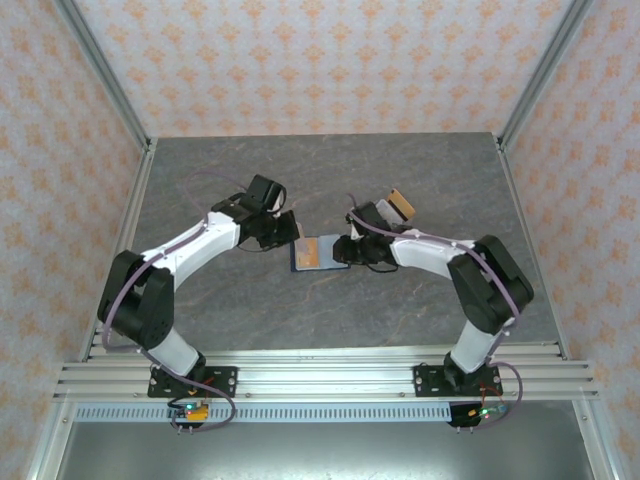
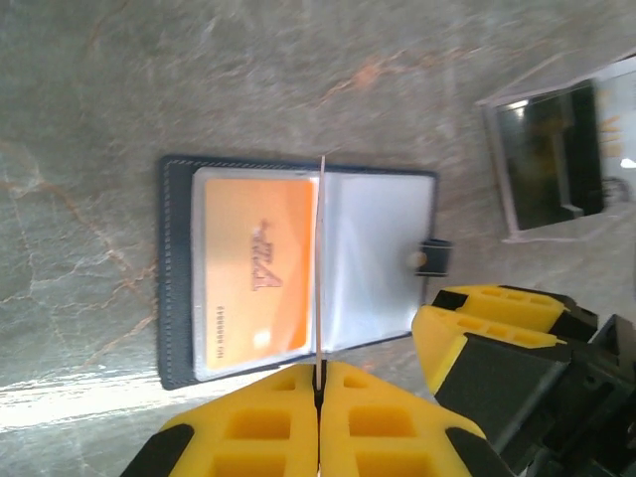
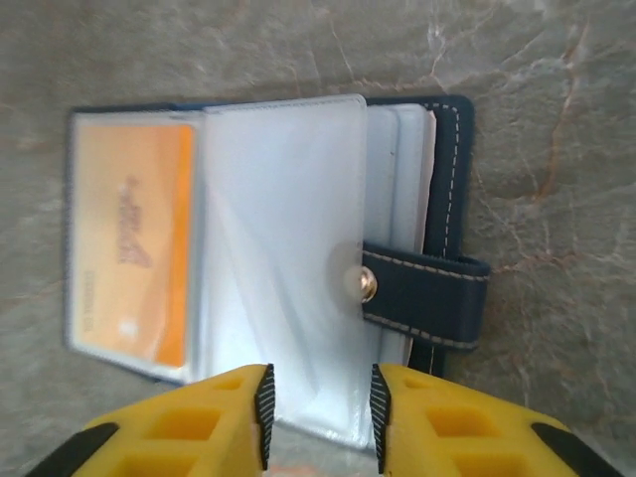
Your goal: Take the credit cards out of the card holder
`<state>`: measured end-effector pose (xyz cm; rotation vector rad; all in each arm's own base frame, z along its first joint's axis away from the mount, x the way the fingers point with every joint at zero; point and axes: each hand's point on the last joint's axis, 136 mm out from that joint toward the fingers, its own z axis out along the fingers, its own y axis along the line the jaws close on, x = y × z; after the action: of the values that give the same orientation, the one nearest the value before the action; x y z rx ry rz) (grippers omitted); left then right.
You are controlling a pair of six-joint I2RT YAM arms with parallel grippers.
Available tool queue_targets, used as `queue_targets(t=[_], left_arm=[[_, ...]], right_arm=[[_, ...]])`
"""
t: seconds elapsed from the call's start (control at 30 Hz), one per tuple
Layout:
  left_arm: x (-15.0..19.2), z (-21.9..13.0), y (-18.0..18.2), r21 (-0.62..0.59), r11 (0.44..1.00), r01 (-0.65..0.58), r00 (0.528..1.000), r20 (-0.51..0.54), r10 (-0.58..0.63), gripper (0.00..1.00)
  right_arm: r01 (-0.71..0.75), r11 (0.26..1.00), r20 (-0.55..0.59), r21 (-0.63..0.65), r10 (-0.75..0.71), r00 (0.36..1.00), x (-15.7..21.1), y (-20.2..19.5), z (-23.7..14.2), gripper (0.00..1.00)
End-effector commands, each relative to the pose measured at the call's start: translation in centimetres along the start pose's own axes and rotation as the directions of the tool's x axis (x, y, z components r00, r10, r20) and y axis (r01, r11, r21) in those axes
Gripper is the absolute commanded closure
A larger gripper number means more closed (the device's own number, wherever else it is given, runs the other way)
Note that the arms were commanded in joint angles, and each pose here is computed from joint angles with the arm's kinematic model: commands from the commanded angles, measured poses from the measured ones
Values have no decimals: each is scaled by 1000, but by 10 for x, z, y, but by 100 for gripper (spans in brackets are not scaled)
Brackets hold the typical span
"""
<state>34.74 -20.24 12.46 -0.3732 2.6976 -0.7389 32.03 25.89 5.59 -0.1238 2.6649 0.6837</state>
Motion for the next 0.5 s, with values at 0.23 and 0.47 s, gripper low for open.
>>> queue_targets(t=[0.23,0.47], left_arm=[[-25,-39,-74,354,935,-22,997,81,-8,93],[-32,-43,-115,564,826,14,998,36,-42,94]], right_arm=[[-3,953,192,-304,65,979,-54,55,-96,28],[-57,895,204,-441,162,965,-82,79,-128,23]])
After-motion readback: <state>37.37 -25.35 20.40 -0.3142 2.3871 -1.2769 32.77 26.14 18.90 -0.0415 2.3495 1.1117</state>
